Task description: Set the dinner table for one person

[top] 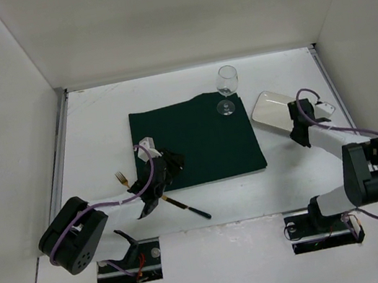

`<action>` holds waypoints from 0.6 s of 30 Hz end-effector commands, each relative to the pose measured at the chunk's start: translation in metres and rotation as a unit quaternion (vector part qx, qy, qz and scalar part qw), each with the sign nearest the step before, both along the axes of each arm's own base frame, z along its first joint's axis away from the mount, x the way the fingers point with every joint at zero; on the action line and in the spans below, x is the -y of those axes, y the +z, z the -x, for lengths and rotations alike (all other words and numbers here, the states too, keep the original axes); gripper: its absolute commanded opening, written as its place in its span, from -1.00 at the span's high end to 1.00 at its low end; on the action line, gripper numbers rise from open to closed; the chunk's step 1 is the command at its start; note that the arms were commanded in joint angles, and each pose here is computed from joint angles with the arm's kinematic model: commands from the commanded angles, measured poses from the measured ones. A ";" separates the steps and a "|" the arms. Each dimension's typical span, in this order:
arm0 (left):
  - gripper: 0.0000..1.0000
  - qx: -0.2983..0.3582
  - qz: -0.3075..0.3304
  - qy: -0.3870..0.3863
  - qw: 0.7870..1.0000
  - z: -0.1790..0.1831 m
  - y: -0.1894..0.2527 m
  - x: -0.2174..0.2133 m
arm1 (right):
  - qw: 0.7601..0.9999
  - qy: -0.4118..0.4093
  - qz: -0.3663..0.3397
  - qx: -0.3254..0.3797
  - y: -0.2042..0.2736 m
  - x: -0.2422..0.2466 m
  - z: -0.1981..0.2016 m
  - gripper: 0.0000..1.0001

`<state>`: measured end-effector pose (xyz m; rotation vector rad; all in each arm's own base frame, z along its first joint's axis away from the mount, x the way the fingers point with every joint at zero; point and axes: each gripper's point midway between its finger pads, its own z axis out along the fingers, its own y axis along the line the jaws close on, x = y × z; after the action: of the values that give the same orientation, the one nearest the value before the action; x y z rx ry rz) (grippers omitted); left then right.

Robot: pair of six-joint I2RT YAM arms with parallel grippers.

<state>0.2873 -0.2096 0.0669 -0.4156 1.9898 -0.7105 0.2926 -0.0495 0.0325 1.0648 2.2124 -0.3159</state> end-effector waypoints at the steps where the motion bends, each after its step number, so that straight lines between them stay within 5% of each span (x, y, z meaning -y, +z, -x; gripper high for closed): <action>1: 0.31 0.023 0.022 0.005 0.999 -0.005 0.013 0.003 | 0.995 -0.038 0.040 0.088 0.044 0.035 -0.055 0.71; 4: 0.31 0.024 0.022 0.008 0.999 -0.006 0.013 0.000 | 0.991 -0.041 0.044 0.116 0.060 0.052 -0.074 0.68; 12: 0.31 0.017 0.019 0.005 1.000 -0.007 0.009 0.003 | 0.981 -0.007 -0.031 0.190 0.074 0.014 -0.059 -0.01; 18: 0.31 0.019 0.022 0.004 1.000 -0.006 0.010 0.003 | 0.974 -0.006 -0.116 0.195 0.054 -0.011 -0.075 -0.05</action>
<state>0.2867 -0.2101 0.0610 -0.4186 2.0049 -0.7057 0.3498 -0.0549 0.0846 1.1135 1.9507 -0.0049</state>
